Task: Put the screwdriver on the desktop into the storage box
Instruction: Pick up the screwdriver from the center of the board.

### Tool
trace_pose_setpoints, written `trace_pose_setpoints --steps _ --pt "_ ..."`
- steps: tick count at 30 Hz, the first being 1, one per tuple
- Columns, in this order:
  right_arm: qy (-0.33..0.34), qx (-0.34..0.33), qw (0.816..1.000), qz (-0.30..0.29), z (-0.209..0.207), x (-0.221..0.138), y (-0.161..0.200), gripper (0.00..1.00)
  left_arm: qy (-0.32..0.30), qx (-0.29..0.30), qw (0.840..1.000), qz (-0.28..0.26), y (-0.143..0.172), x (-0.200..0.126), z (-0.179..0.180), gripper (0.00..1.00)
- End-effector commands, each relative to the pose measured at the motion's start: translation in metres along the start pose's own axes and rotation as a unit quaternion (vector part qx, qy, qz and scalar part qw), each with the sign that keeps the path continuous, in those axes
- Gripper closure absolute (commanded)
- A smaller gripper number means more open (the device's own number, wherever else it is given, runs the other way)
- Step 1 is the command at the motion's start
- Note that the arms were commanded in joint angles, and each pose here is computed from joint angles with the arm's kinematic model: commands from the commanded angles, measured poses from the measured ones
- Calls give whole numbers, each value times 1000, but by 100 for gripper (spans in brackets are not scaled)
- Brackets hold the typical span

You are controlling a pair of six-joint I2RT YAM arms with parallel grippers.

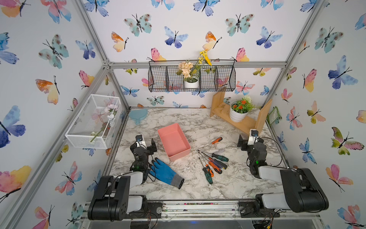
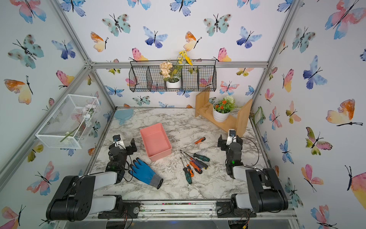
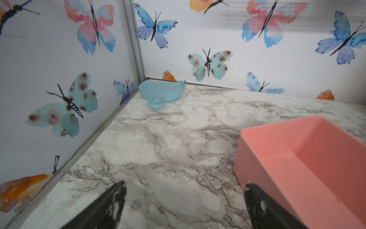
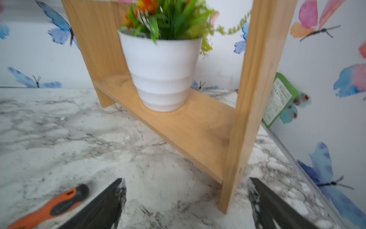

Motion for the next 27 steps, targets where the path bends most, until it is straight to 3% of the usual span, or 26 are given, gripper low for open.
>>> trace_pose_setpoints --steps 1,3,6,7,9,11,14,17,22,27 --pt "-41 80 993 78 2 12 -24 2 -48 -42 998 5 -27 1 -1 1" --pt "-85 109 985 104 9 21 -35 2 -66 -67 996 5 -38 -1 -2 1" --pt "-132 145 962 189 20 34 -36 1 -131 -139 981 21 -52 -2 3 1" --pt "-174 150 953 198 28 35 -37 5 -133 -146 980 38 -54 -1 1 1" --pt "-254 179 931 192 43 32 -47 25 -108 -149 980 82 -55 2 -8 1" --pt "-288 193 915 205 59 23 -56 28 -82 -159 976 125 -55 5 -17 1" --pt "-310 129 909 247 91 -1 -69 27 -57 -173 967 177 -49 7 -25 1" --pt "-332 87 892 294 112 -32 -70 29 -38 -188 958 215 -39 3 -31 2" --pt "-364 -1 847 388 138 -91 -55 36 -16 -223 937 269 -16 -12 -32 10" --pt "-401 -66 801 440 175 -137 -45 44 -5 -240 927 289 -8 -18 -35 17"
Point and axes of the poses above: each gripper's point midway between its finger pads, its own x axis out along the fingers, its own z axis along the line the jaws close on, y = z × x, the point moved 8 cm from there along -x, back along the fingers, and after that the axes turned 14 degrees about -x, right-handed, at the moved point
